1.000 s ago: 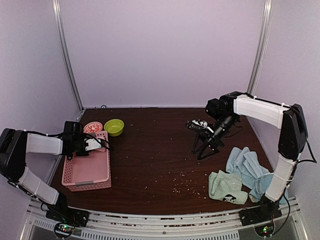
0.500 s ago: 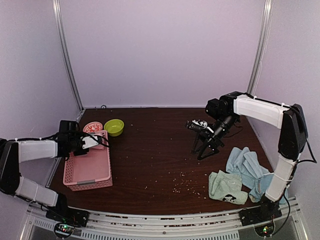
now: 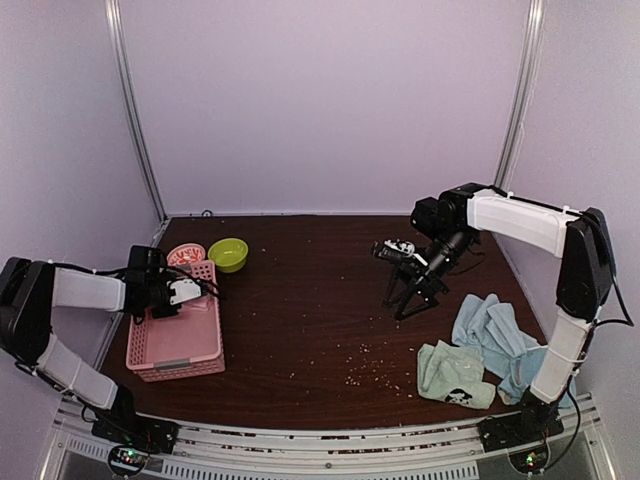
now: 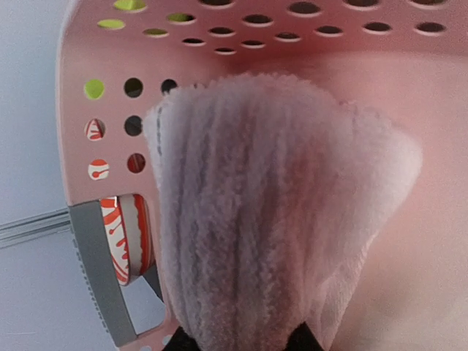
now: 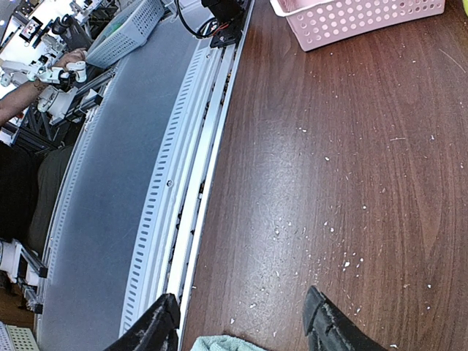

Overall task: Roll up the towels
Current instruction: Move the bin to the corner of the board, then place the towel in the bin.

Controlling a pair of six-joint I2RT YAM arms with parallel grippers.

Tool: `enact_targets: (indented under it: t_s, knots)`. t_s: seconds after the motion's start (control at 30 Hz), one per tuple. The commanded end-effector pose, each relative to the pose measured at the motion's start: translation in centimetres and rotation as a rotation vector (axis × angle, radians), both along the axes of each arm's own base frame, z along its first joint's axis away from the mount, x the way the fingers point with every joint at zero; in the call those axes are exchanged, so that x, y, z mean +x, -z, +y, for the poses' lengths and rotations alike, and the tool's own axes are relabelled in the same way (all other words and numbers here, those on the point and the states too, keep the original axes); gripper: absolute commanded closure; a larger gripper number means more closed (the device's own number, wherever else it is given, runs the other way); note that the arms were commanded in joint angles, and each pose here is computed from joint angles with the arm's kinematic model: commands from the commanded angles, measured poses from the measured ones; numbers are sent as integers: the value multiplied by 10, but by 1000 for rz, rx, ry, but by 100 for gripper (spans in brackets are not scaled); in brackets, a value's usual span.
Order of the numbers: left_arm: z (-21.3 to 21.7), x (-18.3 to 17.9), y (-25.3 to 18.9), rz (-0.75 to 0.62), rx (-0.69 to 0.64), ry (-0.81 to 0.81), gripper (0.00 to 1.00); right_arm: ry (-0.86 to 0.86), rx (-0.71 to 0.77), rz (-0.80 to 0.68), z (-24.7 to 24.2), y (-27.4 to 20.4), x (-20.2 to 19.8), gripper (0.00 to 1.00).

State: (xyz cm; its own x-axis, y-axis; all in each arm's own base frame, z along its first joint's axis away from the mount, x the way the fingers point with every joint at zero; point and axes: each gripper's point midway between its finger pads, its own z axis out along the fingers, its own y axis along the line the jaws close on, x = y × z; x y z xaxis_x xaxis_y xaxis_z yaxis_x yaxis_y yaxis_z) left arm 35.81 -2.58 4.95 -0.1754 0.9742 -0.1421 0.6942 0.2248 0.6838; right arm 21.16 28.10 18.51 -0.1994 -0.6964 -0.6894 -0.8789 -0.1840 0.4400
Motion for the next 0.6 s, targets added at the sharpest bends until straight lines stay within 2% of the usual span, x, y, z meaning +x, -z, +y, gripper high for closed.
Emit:
enact_targets:
  t_s: [0.0,0.07,0.2,0.57]
  knots:
    - [8,41,-17,-104,4,-68,78,-12,23,-8,-1,-10,-8,41]
    - [11,47,-14,-108,24,-79,76,-11,18,-5,-1,-8,-7,41]
    - [11,49,-13,-100,21,-84,62,-11,9,1,-1,-5,-7,41]
    - [-3,8,-33,-129,-33,15,44,-16,4,0,-1,-3,-8,41]
